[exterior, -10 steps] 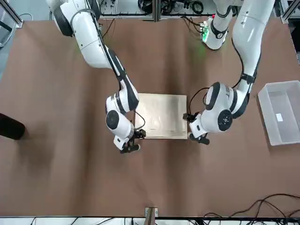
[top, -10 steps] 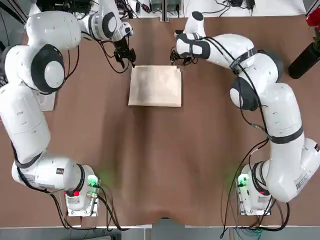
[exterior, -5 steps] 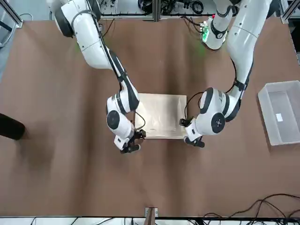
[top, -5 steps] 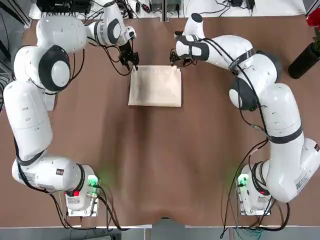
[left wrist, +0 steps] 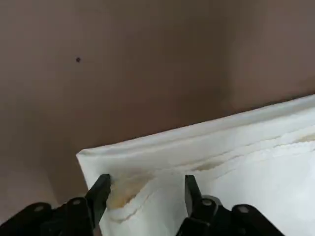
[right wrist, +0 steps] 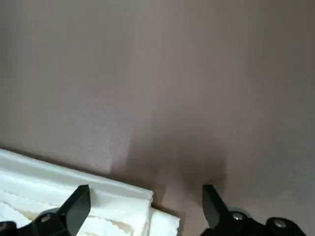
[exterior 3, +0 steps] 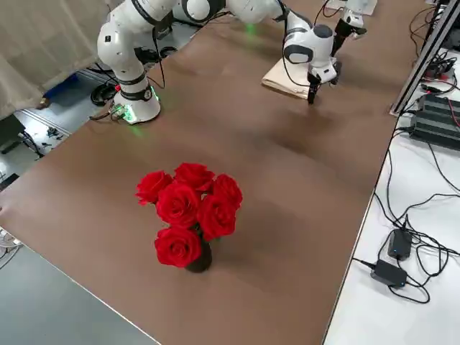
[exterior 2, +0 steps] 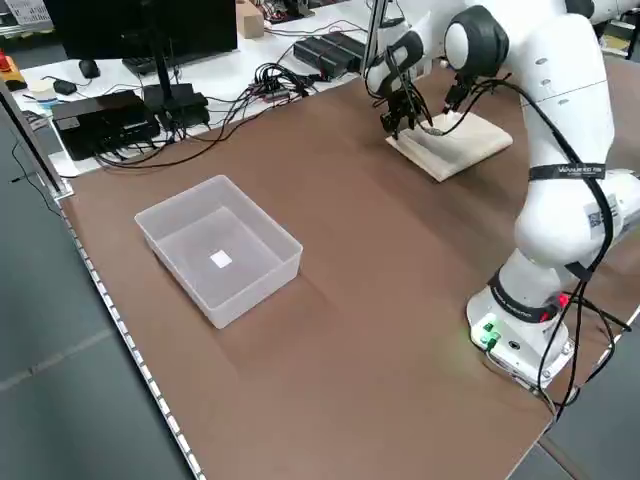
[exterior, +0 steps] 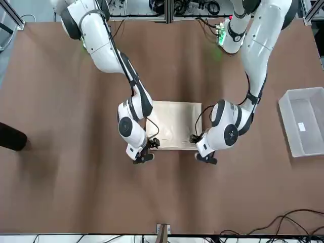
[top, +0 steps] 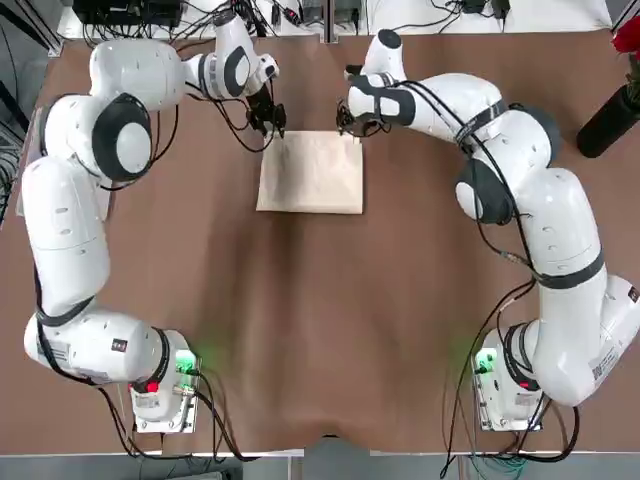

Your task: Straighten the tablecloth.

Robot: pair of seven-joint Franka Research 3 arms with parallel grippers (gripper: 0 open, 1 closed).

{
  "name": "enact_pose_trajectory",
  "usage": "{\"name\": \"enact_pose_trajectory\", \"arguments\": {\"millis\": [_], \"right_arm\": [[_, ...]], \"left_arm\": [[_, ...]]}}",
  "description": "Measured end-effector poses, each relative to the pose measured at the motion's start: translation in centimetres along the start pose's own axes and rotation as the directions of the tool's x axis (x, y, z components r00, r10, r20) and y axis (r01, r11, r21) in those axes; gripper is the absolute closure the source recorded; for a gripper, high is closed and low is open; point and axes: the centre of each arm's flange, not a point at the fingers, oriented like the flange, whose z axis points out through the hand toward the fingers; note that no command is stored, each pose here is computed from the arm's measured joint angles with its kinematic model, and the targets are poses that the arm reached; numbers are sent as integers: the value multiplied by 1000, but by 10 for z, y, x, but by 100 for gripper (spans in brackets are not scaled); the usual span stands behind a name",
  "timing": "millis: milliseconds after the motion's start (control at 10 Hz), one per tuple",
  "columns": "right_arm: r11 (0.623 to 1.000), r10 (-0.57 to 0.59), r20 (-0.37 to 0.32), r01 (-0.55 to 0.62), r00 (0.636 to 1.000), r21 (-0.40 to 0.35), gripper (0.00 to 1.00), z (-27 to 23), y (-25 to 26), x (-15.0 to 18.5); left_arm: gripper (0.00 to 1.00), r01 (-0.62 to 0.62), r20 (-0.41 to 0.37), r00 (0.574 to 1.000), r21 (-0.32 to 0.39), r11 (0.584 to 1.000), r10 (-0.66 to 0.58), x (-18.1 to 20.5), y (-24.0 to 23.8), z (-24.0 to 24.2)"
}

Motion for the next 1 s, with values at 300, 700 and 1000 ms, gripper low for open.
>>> {"name": "enact_pose_trajectory", "arguments": {"millis": [300,700,1000], "right_arm": [[1000,-14,-31,13,999,-19,0,15,3,-6],[1000,-23,-34,23,999,-20,3,15,-1,-7],[999,-27,-38,26,999,-18,11,15,-4,-7]], "left_arm": [[31,-19,8,1000,1,1000,19,-3,12,6],[33,-36,20,999,3,999,36,-7,23,14],[62,-38,22,999,4,999,38,-7,24,15]]}}
